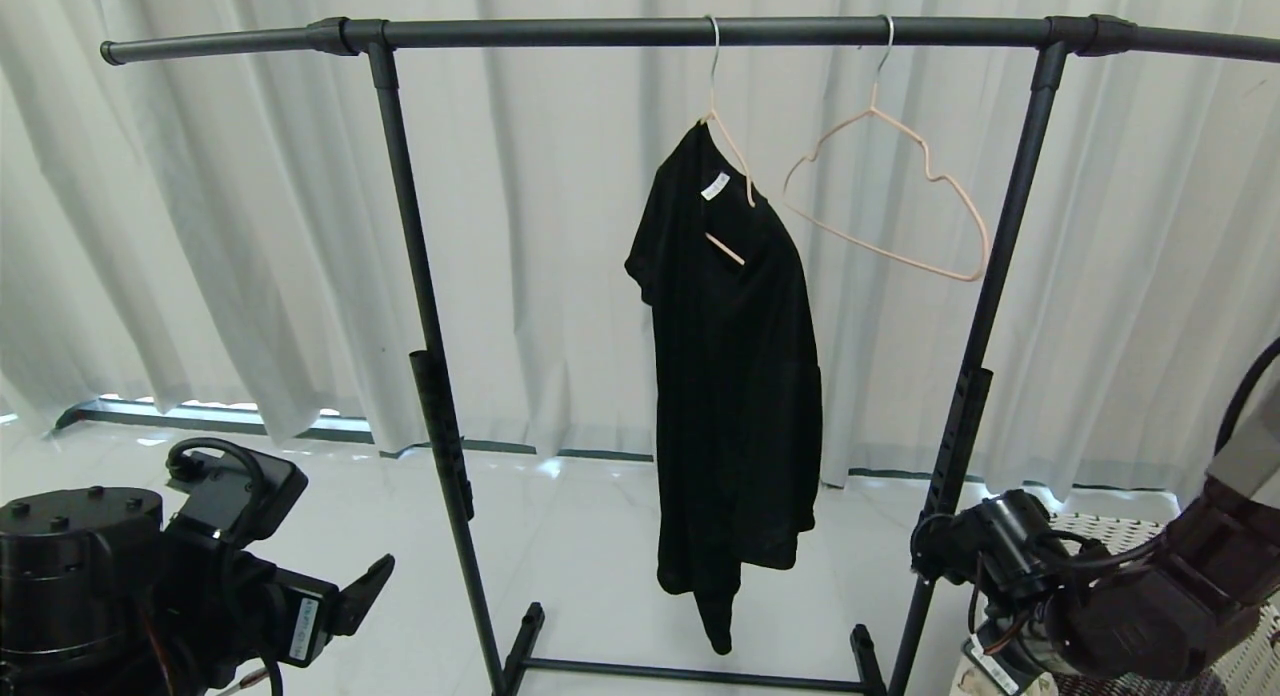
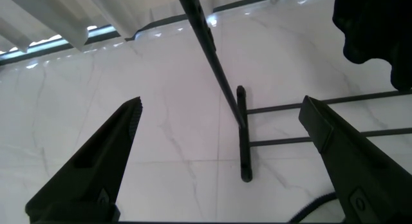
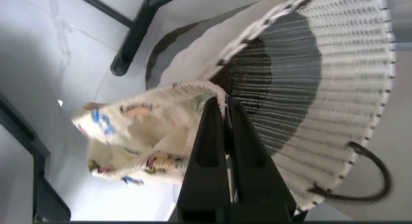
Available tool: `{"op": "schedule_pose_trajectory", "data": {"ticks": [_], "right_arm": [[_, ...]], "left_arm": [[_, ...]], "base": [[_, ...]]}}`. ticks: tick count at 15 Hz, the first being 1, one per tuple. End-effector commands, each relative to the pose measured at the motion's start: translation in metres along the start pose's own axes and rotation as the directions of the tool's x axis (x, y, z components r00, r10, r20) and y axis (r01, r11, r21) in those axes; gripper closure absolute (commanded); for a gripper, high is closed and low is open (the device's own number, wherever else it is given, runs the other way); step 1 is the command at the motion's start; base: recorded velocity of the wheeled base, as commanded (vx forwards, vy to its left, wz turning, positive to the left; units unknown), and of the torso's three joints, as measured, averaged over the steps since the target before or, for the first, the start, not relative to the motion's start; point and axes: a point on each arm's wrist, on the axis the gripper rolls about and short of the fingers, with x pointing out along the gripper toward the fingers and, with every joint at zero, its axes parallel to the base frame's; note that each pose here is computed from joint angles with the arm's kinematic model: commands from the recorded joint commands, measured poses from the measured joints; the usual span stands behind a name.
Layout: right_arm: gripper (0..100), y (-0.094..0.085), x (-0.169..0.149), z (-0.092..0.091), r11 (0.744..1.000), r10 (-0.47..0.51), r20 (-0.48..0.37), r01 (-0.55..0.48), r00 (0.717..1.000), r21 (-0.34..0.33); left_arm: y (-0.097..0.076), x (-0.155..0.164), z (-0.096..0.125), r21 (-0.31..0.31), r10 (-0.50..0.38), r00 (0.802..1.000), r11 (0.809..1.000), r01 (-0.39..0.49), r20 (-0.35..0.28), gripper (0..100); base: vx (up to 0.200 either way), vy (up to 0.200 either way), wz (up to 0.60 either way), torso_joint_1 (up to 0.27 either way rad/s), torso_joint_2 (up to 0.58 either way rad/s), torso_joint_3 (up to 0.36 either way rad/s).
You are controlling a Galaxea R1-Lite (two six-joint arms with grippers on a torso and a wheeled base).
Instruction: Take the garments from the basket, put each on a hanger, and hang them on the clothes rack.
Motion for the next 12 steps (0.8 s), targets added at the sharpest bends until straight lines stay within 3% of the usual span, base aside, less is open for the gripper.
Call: {"op": "schedule_pose_trajectory", "data": {"ticks": [1,4,7,12], "right_arm": [[100,-0.025,-0.045,0.023,0.998,-0.026,0.110,0.019,0.994,0.067],[100,-0.054,-0.102,0.049,0.989,-0.034,0.167,0.008,0.985,0.150],[100,-0.076,-0.156,0.060,0.986,-0.039,0.224,0.001,0.974,0.165],[100,-0.089,-0.210,0.072,0.989,-0.029,0.299,-0.017,0.954,0.149]], "left_arm": [[0.000,-0.001,0.001,0.001,0.001,1.000,1.000,-0.001,0.006,0],[0.001,-0.005,0.003,-0.002,0.006,0.999,1.000,-0.006,0.032,0],[0.001,-0.012,0.005,0.000,0.000,0.998,1.000,0.000,0.067,0],[-0.004,-0.017,0.000,0.006,-0.045,0.996,0.999,0.045,0.073,0]], "base": [[0.000,0.000,0.00,0.000,0.00,0.000],[0.000,0.000,0.00,0.000,0.00,0.000],[0.000,0.000,0.00,0.000,0.00,0.000],[-0.200,0.000,0.00,0.003,0.00,0.003]]}}
